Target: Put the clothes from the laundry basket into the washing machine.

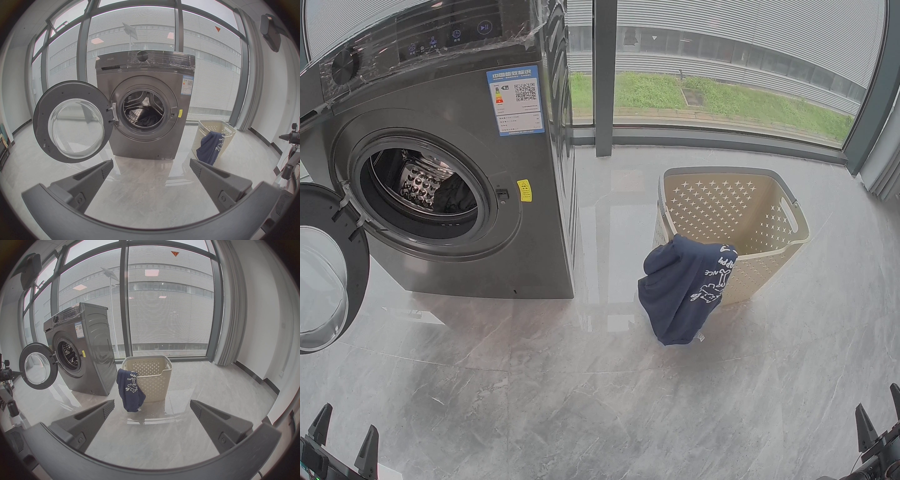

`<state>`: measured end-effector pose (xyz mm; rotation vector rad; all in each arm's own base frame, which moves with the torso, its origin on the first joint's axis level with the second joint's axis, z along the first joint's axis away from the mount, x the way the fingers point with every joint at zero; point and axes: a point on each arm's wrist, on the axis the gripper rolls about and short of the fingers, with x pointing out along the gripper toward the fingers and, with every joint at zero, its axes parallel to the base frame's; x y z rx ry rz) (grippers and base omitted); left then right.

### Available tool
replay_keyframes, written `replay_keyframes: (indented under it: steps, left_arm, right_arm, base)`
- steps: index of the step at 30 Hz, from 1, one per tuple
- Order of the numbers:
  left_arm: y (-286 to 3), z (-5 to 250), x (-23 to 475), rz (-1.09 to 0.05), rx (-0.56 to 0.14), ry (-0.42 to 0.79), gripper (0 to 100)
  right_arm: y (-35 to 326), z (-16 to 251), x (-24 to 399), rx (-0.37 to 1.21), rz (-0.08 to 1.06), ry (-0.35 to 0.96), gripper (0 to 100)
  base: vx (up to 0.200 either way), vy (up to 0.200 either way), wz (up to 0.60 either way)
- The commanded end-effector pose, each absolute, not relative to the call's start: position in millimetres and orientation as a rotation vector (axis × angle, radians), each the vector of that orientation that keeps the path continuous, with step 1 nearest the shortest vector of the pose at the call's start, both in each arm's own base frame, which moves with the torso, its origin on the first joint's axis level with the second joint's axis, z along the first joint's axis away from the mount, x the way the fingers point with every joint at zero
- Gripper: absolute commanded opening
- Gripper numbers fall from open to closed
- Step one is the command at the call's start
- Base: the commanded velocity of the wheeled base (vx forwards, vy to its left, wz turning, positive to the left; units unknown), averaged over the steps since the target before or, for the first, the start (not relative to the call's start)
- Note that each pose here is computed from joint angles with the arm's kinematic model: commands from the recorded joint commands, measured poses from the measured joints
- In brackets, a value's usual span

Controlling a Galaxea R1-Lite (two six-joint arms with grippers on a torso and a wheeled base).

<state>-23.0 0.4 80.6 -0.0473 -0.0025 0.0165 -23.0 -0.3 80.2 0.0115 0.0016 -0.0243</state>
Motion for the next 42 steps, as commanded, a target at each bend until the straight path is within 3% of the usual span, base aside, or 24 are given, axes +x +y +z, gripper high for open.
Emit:
replay_keyframes:
  steps: [1,11,20,29,38,42]
  left_arm:
    - [0.4,75.9,-22.6,0.017,-0.048,0.004,100]
    - [0.4,75.9,-22.6,0.017,-0.048,0.004,100]
    - [0.4,75.9,-22.6,0.017,-0.046,0.004,100]
    - [0.4,75.9,-22.6,0.017,-0.044,0.004,100]
    - [0.4,75.9,-22.6,0.017,-0.046,0.004,100]
    - [0.4,75.9,-22.6,0.017,-0.048,0.004,100]
  right_arm:
    - [-0.3,75.0,-22.7,0.011,-0.025,0.006,100]
    - [-0.3,75.0,-22.7,0.011,-0.025,0.006,100]
    - [-0.3,75.0,-22.7,0.011,-0.025,0.006,100]
    - [-0.3,75.0,-22.8,0.011,-0.025,0.004,100]
    - [-0.3,75.0,-22.7,0.012,-0.025,0.006,100]
    - [-0.3,75.0,-22.7,0.011,-0.025,0.006,100]
  base:
    - [0.0,0.0,0.0]
    - [0.0,-0.18,0.0]
    - [0.0,0.0,0.0]
    - [0.2,0.0,0.0]
    - [0.0,0.0,0.0]
    - [0.0,-0.2,0.0]
